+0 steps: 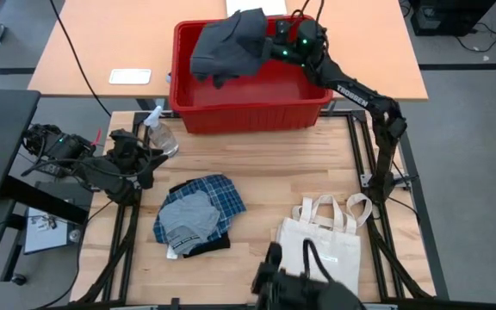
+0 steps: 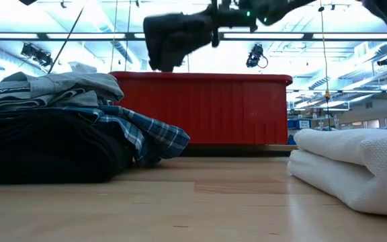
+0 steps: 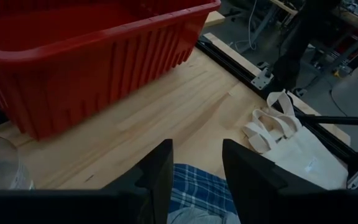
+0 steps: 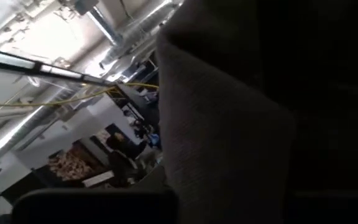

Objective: Fold laundry
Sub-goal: Put the gray pants into the red bin

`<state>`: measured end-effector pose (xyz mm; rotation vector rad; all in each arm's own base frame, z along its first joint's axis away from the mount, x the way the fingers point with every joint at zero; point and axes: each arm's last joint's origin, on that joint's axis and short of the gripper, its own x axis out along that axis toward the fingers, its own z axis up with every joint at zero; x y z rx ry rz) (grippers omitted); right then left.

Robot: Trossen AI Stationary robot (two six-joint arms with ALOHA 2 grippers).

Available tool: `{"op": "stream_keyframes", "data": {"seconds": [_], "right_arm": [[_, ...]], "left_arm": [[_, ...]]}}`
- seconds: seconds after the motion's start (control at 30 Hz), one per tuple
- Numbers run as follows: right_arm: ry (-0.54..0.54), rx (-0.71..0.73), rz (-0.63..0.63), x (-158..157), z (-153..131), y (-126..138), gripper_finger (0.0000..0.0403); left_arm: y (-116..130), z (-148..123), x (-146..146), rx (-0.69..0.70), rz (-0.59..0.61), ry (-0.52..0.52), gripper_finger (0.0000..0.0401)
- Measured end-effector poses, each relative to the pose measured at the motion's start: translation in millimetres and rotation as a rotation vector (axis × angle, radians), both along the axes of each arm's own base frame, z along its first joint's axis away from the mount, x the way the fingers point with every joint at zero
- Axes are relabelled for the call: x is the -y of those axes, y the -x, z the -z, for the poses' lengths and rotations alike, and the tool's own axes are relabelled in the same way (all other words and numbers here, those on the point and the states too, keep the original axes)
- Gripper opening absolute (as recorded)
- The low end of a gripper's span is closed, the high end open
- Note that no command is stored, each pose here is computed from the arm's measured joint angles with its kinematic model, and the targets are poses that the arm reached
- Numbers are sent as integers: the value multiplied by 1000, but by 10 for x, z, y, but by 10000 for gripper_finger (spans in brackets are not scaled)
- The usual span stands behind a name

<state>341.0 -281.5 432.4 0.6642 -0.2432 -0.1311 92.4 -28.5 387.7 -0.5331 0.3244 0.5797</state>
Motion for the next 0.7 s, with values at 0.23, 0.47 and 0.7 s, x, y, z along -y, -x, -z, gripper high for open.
{"op": "stream_keyframes", "data": {"seconds": [0.23, 0.47, 0.7], "right_arm": [[-41, -14, 66, 429, 399, -143, 55], [-37, -33, 107, 889, 771, -339, 56], [-210, -115, 114, 1293, 1385, -462, 57]], "left_arm": [[1, -2, -3, 5, -9, -5, 144], [-1, -1, -2, 13, -18, 11, 144], [-2, 0, -1, 15, -20, 16, 144]]}}
